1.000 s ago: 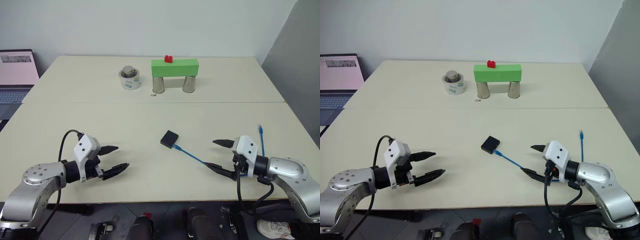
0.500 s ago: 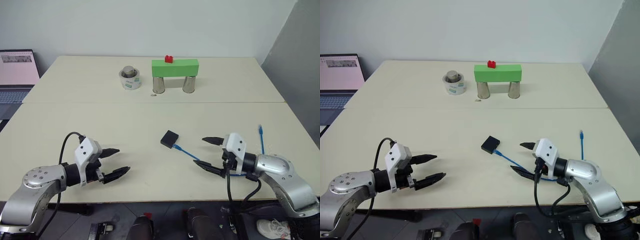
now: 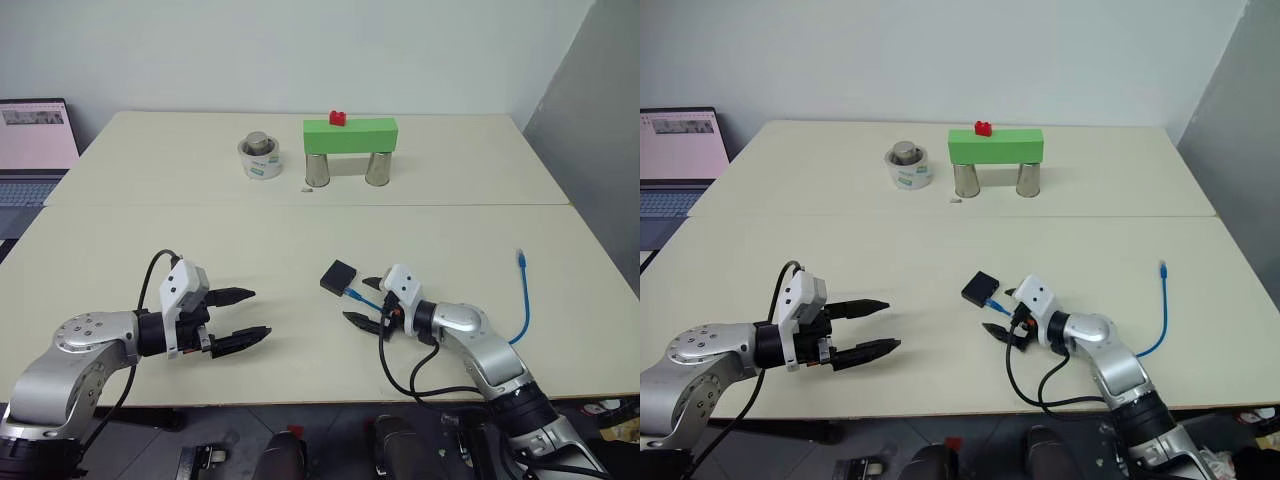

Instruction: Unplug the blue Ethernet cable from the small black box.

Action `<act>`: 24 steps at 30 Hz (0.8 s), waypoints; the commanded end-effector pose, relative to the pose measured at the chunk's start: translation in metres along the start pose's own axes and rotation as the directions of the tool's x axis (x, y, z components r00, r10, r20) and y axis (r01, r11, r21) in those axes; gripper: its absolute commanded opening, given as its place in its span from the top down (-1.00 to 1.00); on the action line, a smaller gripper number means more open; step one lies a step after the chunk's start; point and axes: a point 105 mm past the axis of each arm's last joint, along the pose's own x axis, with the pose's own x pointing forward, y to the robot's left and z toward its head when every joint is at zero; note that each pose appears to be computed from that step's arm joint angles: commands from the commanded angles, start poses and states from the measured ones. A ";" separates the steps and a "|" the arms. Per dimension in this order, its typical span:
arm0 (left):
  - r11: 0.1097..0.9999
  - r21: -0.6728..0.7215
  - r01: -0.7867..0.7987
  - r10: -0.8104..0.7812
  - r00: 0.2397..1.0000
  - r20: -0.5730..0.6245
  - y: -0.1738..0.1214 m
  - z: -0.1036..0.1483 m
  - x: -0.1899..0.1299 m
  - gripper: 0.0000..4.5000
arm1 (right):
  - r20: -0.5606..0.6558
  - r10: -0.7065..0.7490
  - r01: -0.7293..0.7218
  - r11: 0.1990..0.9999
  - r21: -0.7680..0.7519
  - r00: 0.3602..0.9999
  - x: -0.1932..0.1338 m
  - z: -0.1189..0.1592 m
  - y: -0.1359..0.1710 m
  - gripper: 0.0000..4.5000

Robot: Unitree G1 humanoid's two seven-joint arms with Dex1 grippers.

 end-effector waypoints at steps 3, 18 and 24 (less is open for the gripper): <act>0.999 0.038 -0.004 0.004 1.000 -0.009 0.003 0.004 0.003 -1.00 | -0.044 0.007 -0.009 0.999 -0.038 0.999 0.005 -0.005 -0.001 -0.15; 0.945 -0.316 0.087 -0.040 0.987 0.153 0.008 0.004 0.018 -1.00 | 0.021 0.009 0.009 0.707 -0.707 1.000 -0.013 0.042 -0.006 0.95; 0.897 -0.400 0.190 -0.099 0.967 0.236 0.003 0.015 0.032 -1.00 | 0.133 0.119 0.061 0.474 -0.878 0.984 -0.022 0.060 0.006 0.95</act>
